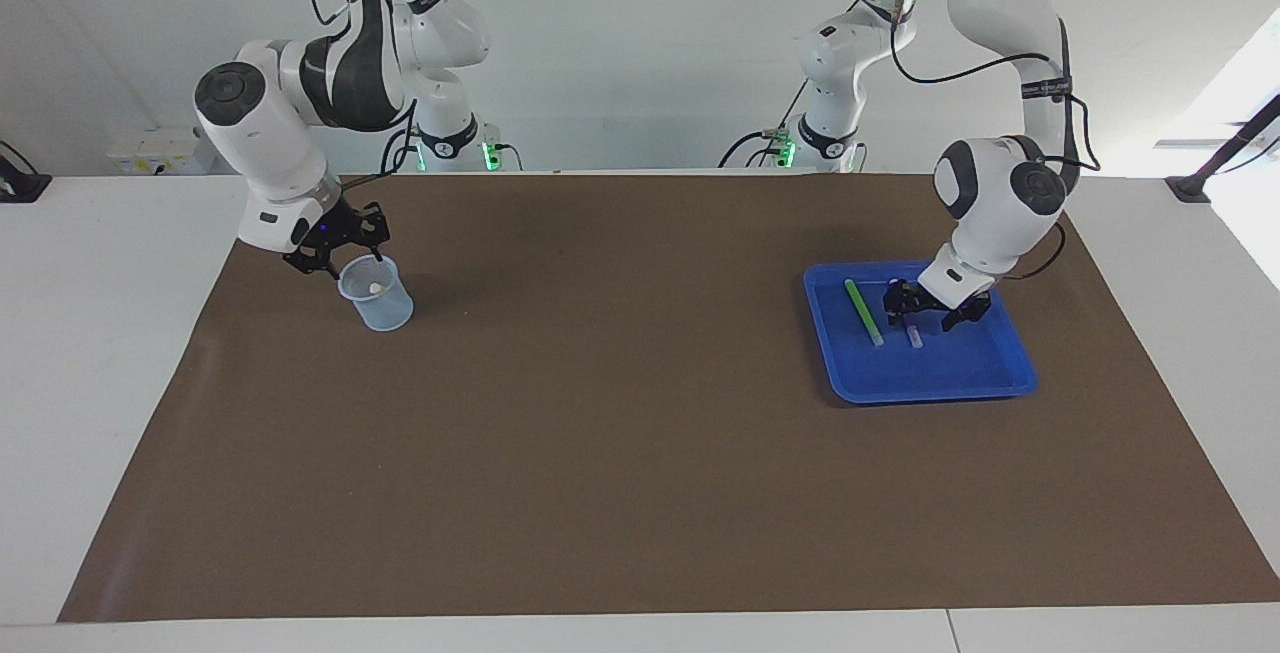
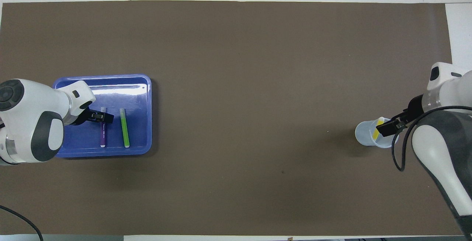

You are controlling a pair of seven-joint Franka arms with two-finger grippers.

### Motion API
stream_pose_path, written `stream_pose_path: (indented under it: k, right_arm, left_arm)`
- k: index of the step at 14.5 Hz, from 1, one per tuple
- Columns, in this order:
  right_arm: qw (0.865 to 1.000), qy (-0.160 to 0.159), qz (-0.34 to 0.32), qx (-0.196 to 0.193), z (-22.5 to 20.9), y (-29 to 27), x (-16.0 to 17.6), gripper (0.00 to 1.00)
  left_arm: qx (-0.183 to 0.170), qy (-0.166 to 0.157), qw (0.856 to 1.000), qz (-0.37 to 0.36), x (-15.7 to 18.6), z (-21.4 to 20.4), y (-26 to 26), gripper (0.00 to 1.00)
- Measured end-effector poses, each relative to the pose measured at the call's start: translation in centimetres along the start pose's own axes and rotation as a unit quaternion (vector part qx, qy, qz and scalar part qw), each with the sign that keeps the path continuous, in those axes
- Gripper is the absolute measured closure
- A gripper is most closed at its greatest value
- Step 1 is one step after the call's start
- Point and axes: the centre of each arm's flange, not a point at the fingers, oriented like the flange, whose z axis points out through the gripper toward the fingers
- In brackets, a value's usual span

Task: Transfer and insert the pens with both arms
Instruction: 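Insert the yellow pen into the clear cup and open the right gripper, then grasp the purple pen with the left gripper while the right gripper returns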

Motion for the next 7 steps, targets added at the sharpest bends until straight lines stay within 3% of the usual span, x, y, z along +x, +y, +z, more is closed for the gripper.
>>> stream_pose_path:
  k: [3, 5, 6, 7]
  right_arm:
    - [0.993, 0.040, 0.071, 0.081, -4.0, -2.0, 1.0, 0.00]
    - [0.978, 0.066, 0.130, 0.146, -5.1, -4.1, 2.1, 0.00]
    - [0.970, 0.067, 0.158, 0.172, -5.2, -5.4, 2.8, 0.00]
    - [0.961, 0.067, 0.182, 0.196, -5.3, -6.7, 3.4, 0.00]
  left_arm:
    - [0.001, -0.005, 1.000, 0.004, -0.1, 0.6, 0.0, 0.15]
    - [0.000, -0.006, 1.000, 0.005, -0.1, 0.7, 0.0, 0.19]
    - [0.000, -0.006, 1.000, 0.005, 0.0, 0.7, 0.0, 0.26]
    - [0.000, -0.006, 1.000, 0.003, 0.0, 0.7, 0.0, 0.26]
